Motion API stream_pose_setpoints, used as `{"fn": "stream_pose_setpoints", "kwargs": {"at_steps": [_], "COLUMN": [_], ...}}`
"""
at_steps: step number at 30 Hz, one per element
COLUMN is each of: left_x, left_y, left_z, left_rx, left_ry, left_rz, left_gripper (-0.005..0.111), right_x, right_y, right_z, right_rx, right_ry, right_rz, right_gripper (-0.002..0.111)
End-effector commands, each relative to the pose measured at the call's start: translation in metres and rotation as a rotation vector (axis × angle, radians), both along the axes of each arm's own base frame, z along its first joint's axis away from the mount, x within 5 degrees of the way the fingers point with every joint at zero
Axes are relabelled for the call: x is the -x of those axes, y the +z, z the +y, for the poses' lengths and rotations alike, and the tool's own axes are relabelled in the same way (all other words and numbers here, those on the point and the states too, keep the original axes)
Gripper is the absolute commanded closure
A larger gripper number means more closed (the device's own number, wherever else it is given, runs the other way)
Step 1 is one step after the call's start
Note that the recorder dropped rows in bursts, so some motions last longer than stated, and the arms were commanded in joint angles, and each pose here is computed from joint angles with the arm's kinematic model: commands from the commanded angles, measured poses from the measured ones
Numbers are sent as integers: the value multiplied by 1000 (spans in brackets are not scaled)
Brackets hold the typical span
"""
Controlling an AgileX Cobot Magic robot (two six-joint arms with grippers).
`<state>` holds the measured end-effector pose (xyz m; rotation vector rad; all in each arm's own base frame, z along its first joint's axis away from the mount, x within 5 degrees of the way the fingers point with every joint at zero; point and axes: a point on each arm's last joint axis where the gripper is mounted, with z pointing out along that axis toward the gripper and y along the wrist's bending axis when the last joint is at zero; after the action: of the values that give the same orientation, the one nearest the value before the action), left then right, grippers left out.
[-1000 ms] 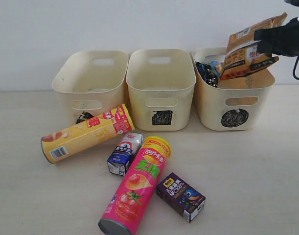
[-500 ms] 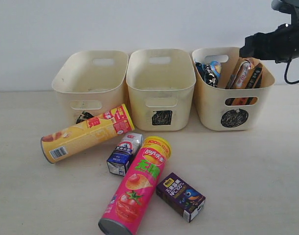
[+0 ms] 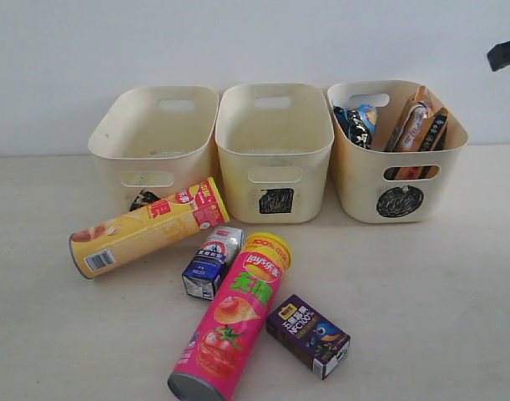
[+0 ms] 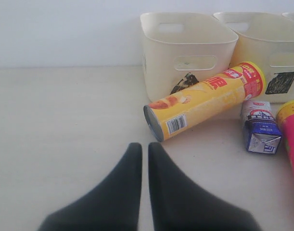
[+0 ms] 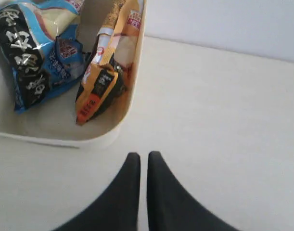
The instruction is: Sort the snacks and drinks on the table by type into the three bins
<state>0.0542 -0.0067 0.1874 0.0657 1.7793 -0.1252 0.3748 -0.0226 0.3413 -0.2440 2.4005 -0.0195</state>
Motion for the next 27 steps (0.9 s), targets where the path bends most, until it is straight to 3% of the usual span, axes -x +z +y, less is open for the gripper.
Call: {"fn": "stream_pose_setpoints", "kwargs": {"at_steps": [1,6,12,27], "left_x": [0,0,0,0], "left_y": [-1,-1,-1,-1], "left_z": [0,0,0,0], "left_rx": [7,7,7,7], "left_ry": [4,4,4,4], "left_rz": [3,3,3,3], "left_gripper": [103,103,103,103], "right_x": [37,76,124,249], "right_y": [22,15,17,-3], "right_z": [-5,-10,-3,11], "right_rx": [-28,-39,-65,-160], "right_ry": [-54,-84,-127,-229], "right_rz": [75,107,-40,-674], "right_gripper": [108,108,108,108]}}
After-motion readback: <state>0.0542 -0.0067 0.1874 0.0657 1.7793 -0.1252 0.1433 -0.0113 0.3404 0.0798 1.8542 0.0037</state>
